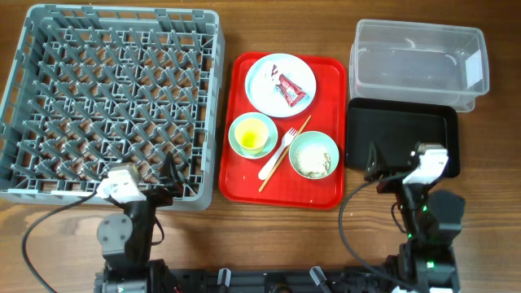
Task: Sort waste into correct bins and load items into the dishwasher rack
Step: 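Reach the right gripper to the plate and grasp the white tissue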
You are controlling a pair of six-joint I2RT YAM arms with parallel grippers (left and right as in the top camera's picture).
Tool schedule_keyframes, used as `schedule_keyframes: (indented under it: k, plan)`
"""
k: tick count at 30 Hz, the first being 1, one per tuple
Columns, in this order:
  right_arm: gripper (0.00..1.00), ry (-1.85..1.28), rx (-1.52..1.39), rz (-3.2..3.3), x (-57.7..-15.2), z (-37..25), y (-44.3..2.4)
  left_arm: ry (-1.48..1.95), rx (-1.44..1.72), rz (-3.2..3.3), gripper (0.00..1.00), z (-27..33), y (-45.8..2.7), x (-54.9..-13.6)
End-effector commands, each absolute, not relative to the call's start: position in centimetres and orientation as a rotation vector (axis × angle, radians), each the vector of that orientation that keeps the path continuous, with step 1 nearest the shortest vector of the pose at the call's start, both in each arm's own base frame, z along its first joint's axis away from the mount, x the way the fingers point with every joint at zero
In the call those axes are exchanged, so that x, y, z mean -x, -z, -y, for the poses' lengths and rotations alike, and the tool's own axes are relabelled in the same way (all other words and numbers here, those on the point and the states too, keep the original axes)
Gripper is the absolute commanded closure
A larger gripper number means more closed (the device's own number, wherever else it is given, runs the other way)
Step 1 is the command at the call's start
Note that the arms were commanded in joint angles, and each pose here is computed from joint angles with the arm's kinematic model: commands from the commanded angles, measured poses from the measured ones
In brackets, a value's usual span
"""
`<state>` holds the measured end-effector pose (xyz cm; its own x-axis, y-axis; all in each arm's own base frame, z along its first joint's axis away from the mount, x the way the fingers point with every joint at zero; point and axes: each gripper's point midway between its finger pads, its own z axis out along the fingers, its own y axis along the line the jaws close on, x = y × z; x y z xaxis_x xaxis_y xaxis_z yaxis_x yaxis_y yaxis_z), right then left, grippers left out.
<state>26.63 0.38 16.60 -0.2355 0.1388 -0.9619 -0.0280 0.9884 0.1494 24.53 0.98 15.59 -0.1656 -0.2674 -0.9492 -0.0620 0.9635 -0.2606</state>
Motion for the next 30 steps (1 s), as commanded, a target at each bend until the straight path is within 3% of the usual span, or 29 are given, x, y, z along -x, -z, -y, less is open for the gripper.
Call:
schedule_keyframes:
  k: [1,15,30]
  plan:
    - [0.0,-0.175,-0.097,-1.838,-28.2,-0.4,-18.8,0.203,0.288,-1.745,0.0,-1.1,-18.4,-24.8]
    - [0.0,-0.229,-0.038,-2.228,-32.7,-1.3,-18.9,0.212,0.343,-2.052,0.0,-1.1,-22.0,-27.9]
    - [0.0,-0.332,-0.057,-2.295,-33.0,-2.4,-20.0,0.208,0.395,-2.286,0.0,-0.9,-21.1,-26.9]
